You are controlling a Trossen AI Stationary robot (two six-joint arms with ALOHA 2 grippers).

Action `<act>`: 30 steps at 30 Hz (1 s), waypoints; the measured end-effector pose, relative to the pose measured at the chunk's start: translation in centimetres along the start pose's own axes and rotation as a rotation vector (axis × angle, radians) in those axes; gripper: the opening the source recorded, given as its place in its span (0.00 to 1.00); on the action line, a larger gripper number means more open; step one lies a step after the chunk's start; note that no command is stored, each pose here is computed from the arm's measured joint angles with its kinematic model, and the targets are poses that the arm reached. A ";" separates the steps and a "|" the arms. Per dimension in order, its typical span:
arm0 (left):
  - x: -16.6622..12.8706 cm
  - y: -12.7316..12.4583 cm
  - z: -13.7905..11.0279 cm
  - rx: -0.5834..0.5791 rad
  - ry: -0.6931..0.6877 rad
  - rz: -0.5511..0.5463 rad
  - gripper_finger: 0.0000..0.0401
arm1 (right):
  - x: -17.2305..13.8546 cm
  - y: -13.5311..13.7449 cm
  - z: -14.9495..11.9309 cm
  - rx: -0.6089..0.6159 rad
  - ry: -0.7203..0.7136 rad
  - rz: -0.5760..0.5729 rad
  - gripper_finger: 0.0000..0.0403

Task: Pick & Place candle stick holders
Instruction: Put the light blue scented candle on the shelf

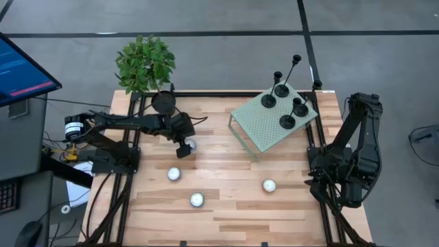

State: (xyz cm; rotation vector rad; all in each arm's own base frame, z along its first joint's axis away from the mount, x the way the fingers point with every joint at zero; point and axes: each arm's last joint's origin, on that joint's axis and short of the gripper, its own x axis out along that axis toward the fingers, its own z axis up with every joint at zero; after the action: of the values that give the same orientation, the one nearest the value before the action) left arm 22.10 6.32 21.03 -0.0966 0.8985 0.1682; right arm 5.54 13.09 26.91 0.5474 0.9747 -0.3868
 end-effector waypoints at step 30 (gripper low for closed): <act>2.1 0.0 -0.3 0.052 0.067 -0.042 0.79 | 0.0 0.0 0.0 0.001 0.004 0.001 0.45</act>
State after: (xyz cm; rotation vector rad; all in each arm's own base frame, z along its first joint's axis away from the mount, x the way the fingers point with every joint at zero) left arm 23.16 6.48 19.17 -0.0730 0.9668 0.1031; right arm 5.54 13.13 26.90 0.5494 0.9785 -0.3856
